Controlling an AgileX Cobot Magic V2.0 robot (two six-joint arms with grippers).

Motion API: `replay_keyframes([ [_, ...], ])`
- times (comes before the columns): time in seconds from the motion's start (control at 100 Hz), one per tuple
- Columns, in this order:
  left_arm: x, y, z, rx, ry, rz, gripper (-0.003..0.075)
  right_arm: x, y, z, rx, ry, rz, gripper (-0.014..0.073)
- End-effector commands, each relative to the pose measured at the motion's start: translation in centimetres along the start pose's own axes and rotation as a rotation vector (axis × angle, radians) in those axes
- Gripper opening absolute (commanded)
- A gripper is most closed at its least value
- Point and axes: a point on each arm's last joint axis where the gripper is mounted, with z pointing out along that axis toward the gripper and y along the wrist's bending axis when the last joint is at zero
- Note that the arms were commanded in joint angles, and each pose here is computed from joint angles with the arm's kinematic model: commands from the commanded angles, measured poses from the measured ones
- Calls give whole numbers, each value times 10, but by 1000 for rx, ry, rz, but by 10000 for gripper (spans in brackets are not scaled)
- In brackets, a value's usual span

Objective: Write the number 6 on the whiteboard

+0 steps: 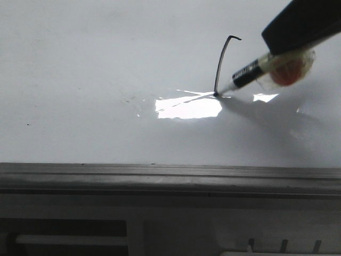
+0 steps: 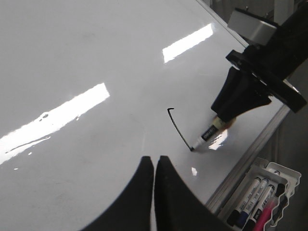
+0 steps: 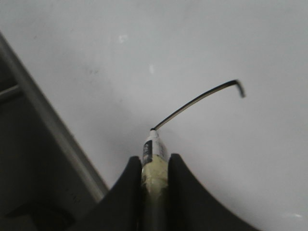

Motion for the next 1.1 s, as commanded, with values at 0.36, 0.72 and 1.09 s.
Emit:
replay_keyframes([
  [0.36,-11,4,-1,-35,-60,-34,-19,8,-4,-4,52,133,-21,-43],
  [0.72,-11,4,-1,-35,-60,-34,-19,-17,-14,-15,149,-35,-10,-43],
  [1.09,-11,4,-1,-35,-60,-34,-19,-19,-3,3,74,-11,-12,-43],
])
